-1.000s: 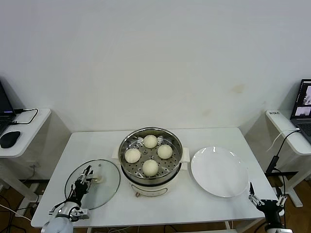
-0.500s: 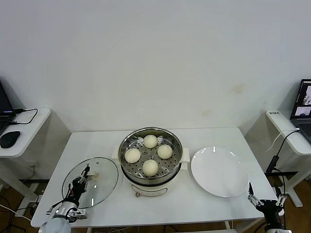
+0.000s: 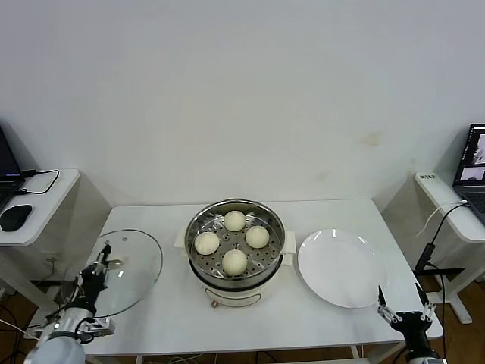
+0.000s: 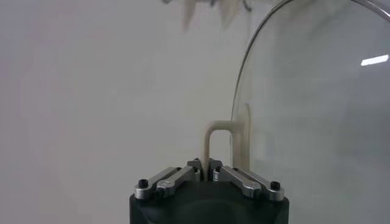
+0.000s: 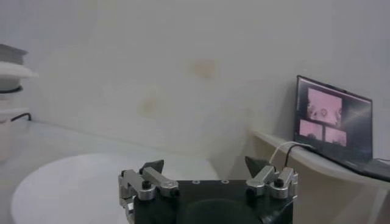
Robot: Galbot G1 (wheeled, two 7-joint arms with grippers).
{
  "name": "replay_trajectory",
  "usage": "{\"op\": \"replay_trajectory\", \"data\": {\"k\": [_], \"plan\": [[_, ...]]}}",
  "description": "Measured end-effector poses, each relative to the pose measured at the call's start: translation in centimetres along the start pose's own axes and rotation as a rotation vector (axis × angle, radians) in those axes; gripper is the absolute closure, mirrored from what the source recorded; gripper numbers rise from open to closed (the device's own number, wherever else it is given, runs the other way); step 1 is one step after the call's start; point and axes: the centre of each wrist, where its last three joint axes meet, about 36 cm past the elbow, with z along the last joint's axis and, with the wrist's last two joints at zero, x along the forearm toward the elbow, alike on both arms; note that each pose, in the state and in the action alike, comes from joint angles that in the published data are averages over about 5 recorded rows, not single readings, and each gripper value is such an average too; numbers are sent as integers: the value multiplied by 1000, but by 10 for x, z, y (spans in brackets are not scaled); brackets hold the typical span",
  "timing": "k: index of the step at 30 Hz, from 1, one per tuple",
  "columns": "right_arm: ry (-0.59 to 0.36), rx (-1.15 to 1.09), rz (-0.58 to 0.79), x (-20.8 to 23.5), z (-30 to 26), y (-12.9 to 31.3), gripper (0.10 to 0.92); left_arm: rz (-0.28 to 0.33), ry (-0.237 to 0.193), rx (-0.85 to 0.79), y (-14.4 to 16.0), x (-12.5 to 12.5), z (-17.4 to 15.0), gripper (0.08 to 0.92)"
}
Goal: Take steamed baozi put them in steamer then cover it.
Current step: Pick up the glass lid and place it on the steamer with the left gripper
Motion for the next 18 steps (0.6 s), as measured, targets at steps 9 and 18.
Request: {"op": "replay_trajectory", "data": {"k": [9, 18], "plan": [[-14, 23, -24, -3, 0, 10, 200, -42, -29, 26, 66, 1, -49, 863], [-26, 85, -39, 0, 2, 26, 200, -16, -107, 60, 84, -11, -117, 863]]}}
